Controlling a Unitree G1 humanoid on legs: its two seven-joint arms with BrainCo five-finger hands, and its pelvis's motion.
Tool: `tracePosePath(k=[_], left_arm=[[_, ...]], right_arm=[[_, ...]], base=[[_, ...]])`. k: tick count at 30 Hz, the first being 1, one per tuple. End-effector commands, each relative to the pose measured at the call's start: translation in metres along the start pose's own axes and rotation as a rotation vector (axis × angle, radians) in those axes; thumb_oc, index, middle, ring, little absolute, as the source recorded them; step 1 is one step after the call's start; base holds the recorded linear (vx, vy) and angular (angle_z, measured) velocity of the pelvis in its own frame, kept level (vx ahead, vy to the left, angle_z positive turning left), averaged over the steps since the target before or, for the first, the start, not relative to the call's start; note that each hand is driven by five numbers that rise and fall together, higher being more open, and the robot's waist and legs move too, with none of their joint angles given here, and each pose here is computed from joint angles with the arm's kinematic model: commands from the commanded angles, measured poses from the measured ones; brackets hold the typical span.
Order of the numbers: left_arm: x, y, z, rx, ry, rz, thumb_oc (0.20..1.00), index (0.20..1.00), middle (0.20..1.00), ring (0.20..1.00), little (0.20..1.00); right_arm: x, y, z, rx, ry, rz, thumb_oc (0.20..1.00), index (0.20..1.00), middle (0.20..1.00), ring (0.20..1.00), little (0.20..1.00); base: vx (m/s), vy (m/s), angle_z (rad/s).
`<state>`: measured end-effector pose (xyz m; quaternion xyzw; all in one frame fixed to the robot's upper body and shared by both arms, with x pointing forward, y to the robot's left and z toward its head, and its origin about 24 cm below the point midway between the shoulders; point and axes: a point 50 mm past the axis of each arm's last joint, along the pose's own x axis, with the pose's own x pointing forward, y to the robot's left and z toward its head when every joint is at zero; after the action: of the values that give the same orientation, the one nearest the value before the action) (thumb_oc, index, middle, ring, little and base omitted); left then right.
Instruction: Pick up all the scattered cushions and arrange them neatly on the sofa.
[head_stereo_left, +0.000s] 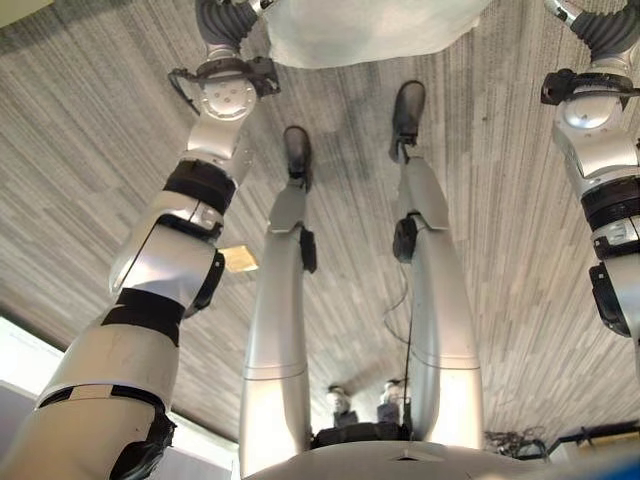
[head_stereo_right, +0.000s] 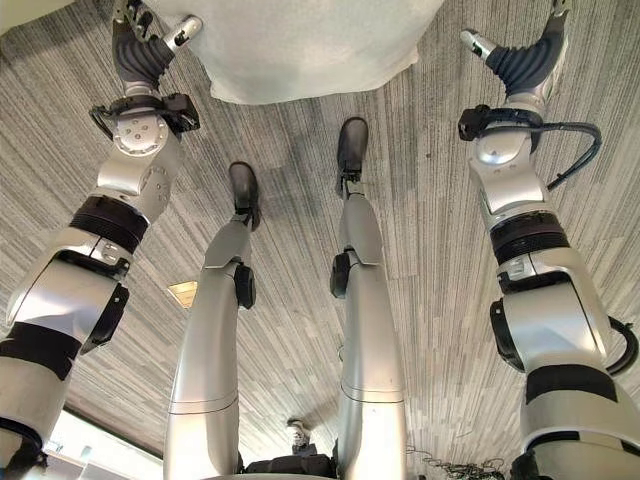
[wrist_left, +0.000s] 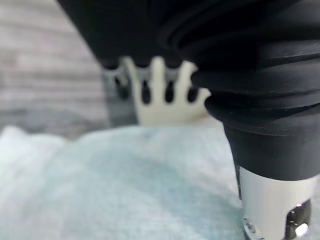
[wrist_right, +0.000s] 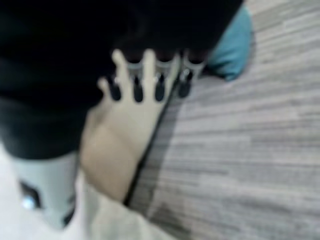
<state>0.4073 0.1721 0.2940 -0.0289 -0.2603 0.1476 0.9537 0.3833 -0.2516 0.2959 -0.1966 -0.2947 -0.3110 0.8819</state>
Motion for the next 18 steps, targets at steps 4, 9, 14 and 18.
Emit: tracePosePath(k=[4,9,14,18], left_arm=[[-0.005,0.002,-0.012,-0.035,0.015,0.072,1.0,1.0,1.0,1.0,1.0],[0.0,-0.013,0.004,-0.091,-0.012,0.004,1.0,1.0,1.0,1.0,1.0],[0.0,-0.028,0.012,-0.116,-0.033,-0.044,1.0,1.0,1.0,1.0,1.0],[-0.004,-0.043,0.018,-0.145,-0.047,-0.09,1.0,1.0,1.0,1.0,1.0]], right_arm=[[-0.004,0.011,-0.012,-0.017,0.04,0.07,1.0,1.0,1.0,1.0,1.0],[0.009,0.019,0.003,-0.019,0.046,0.107,1.0,1.0,1.0,1.0,1.0],[0.016,0.016,0.005,-0.055,0.061,0.101,1.0,1.0,1.0,1.0,1.0],[0.025,0.012,0.017,-0.006,0.055,0.08,1.0,1.0,1.0,1.0,1.0]], base=[[-0.01,-0.072,0.04],[0.0,-0.039,0.03],[0.01,-0.031,0.01],[0.02,-0.045,0.03]])
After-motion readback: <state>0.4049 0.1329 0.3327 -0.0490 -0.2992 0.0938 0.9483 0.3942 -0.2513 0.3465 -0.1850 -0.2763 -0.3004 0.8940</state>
